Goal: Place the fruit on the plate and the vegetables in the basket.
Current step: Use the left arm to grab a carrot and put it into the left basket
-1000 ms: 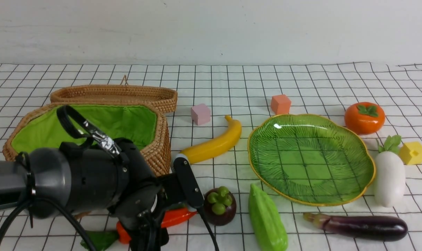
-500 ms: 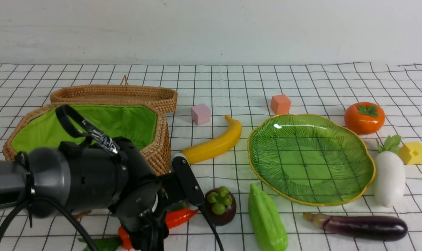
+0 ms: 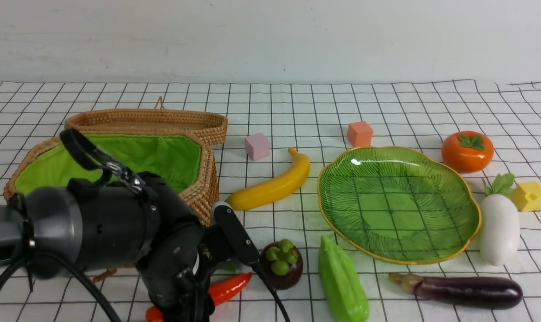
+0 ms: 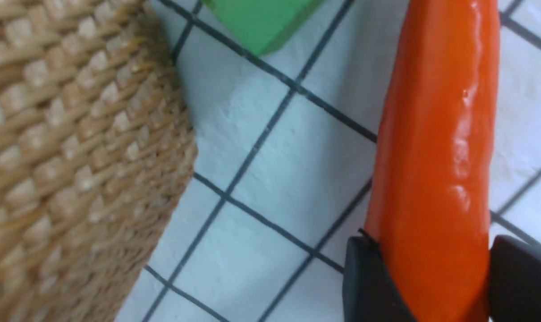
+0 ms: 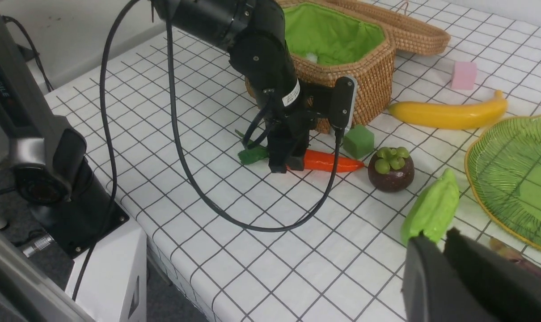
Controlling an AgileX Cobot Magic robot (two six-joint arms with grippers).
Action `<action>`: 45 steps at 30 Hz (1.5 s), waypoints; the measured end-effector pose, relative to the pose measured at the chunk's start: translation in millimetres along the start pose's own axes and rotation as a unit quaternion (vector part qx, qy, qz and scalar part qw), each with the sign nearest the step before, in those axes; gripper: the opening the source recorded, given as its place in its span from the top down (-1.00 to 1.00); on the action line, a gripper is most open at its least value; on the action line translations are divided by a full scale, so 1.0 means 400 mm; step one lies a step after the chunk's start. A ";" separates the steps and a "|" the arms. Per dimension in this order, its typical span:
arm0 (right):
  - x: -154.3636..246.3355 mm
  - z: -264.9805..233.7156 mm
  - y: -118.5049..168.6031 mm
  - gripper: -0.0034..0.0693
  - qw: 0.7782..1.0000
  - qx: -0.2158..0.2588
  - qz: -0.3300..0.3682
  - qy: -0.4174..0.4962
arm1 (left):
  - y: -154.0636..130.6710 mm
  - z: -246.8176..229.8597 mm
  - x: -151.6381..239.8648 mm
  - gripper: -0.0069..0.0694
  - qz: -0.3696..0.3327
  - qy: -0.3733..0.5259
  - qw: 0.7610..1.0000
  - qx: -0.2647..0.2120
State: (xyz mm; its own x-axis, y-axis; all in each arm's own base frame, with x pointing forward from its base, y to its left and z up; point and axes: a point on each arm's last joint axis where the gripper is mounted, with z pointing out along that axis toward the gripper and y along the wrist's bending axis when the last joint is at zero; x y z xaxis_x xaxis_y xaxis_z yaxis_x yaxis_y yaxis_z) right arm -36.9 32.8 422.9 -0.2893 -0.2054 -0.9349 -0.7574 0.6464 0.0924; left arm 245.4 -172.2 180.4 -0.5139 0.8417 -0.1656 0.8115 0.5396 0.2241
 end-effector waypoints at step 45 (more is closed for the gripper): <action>-0.075 -0.006 -0.026 0.58 0.982 0.055 -0.037 -0.176 | 0.309 -0.214 0.145 -0.79 0.082 -0.092 0.944 -0.305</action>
State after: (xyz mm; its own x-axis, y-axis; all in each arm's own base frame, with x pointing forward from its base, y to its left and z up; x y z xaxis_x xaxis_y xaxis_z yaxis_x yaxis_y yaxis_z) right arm -21.6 30.4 450.8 0.0000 0.0000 -1.0000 -0.6956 0.7185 0.0000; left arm 292.3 -55.1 280.7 -0.2926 0.9273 -0.2334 0.5363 0.3612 0.7629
